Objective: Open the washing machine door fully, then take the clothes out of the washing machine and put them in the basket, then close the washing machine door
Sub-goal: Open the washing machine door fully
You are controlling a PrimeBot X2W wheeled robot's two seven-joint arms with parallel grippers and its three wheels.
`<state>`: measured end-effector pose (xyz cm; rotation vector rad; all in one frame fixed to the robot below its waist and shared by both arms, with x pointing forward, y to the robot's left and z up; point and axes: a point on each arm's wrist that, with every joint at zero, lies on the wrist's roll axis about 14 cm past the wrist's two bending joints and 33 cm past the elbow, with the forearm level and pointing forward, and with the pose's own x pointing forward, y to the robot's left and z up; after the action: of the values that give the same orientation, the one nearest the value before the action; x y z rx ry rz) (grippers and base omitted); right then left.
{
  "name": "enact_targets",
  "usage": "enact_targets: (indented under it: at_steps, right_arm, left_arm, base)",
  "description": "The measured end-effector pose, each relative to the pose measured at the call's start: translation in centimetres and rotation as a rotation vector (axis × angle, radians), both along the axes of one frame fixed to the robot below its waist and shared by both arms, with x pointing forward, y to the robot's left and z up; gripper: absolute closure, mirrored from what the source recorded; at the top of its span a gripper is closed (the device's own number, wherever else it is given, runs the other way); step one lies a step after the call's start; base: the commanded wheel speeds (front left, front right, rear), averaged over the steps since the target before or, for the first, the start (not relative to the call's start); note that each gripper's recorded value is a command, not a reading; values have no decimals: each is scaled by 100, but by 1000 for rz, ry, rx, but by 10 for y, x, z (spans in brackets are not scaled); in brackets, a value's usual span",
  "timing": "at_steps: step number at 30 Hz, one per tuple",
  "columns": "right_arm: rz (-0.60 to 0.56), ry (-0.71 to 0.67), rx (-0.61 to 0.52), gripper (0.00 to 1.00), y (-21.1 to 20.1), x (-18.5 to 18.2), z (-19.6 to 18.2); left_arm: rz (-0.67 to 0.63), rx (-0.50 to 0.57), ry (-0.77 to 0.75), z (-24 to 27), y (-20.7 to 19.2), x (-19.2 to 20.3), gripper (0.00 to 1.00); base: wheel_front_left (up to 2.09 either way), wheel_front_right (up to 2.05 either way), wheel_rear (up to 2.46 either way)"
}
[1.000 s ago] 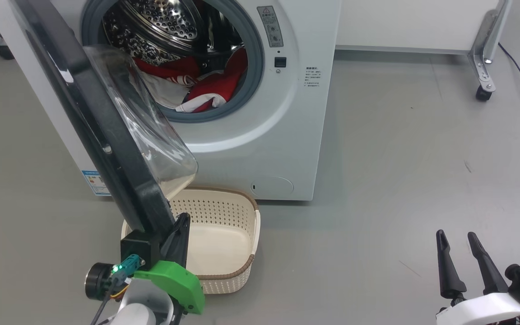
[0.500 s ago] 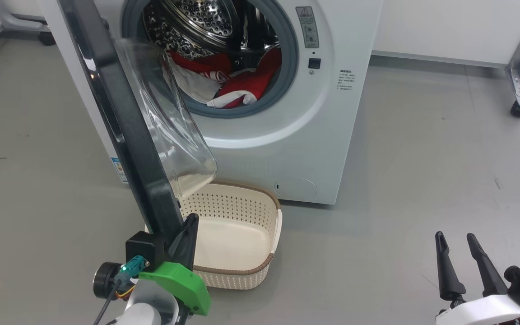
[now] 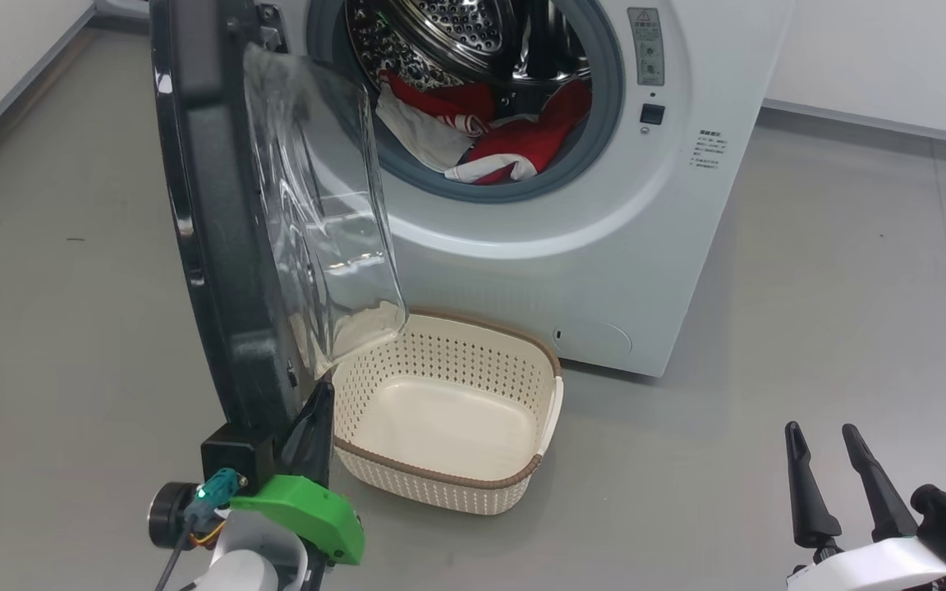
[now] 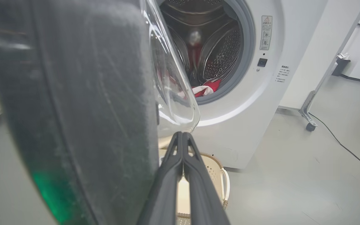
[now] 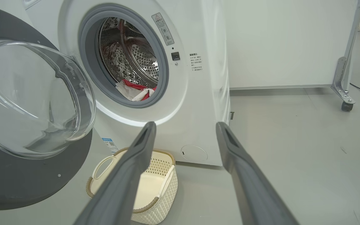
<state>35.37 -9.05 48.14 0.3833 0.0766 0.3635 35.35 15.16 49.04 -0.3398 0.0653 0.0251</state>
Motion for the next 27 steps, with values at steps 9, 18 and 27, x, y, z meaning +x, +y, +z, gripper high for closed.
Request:
enact_targets:
  at_steps: [9,18,27]
  right_arm:
    - [83,29,-8,0,22,5,-11]
    - [138,59,-36,0,30,15,-26]
    - [195,78,-45,0,41,27,-37]
  left_arm:
    - [137,-14,10,-8,40,-3,100]
    - [281,-16,21,-15,84,-7,100]
    - [414,1,37,-21,130,-15,100]
  base:
    - [0,0,0]
    - [0,0,0]
    - [0,0,0]
